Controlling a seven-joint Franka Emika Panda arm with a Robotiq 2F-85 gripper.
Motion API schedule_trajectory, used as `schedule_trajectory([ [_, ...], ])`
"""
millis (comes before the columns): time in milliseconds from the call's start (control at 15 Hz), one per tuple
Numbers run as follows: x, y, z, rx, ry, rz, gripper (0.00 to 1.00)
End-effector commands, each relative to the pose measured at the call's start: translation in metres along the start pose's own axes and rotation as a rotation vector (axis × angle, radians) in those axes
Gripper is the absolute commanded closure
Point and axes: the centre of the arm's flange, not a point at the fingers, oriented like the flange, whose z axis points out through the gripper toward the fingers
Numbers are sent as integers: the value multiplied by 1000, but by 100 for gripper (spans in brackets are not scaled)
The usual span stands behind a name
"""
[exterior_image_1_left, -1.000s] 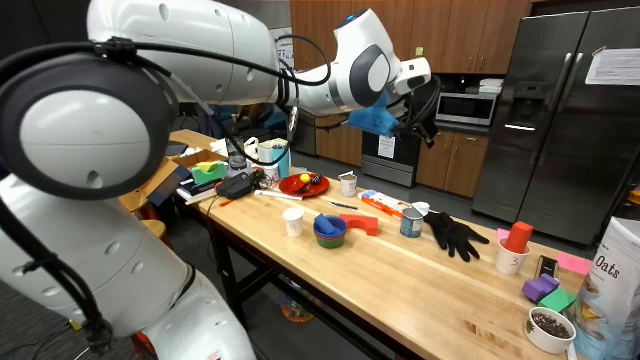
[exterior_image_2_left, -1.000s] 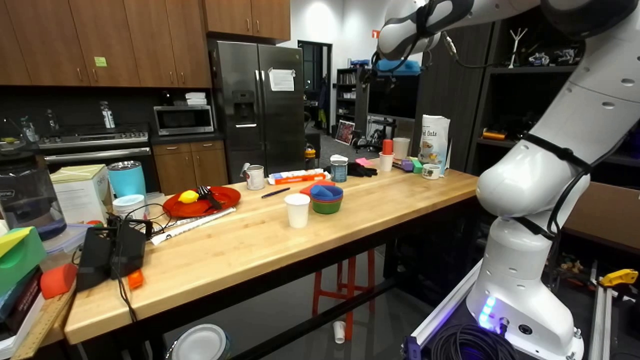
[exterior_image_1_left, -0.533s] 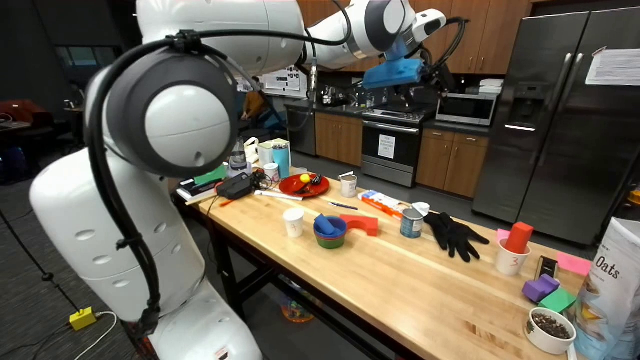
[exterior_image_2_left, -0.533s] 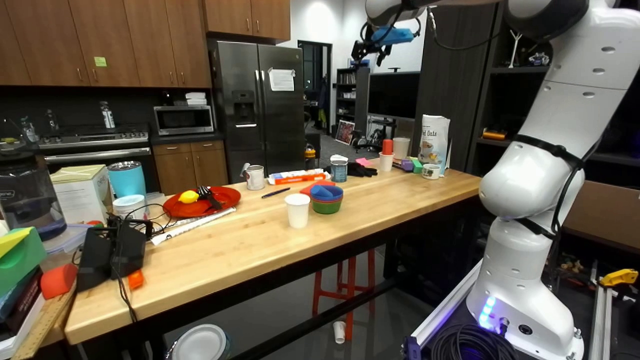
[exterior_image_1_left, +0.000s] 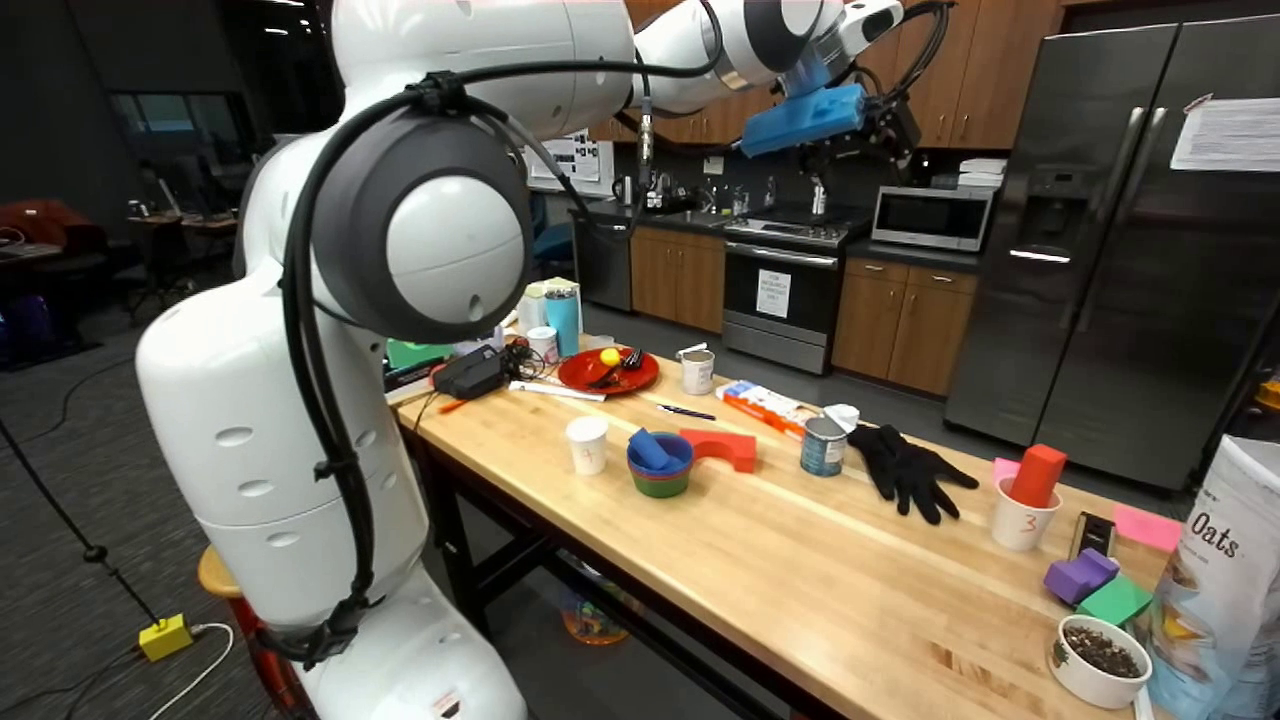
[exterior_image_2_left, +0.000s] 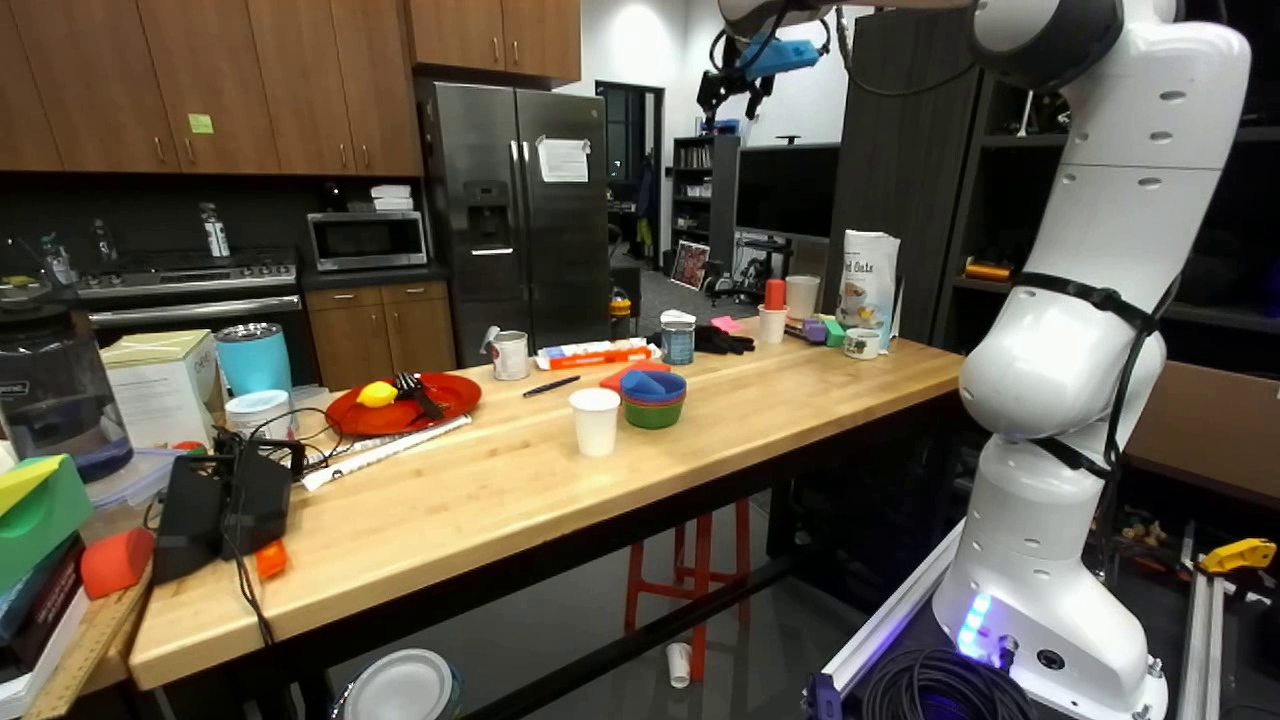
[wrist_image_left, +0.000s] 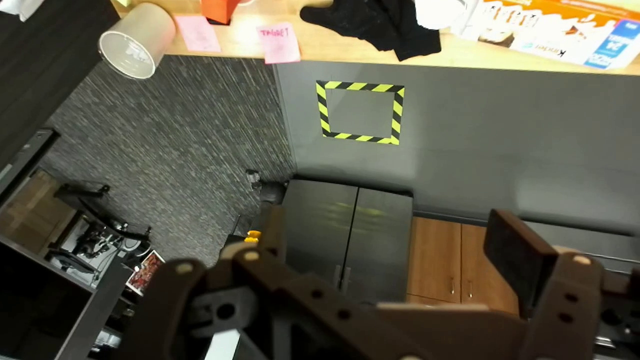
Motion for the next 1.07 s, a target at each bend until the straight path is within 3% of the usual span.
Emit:
schedule_trajectory([
  [0,0,0,0,0,0,0,0],
  [1000,5,2,-1,2,1,-2,0],
])
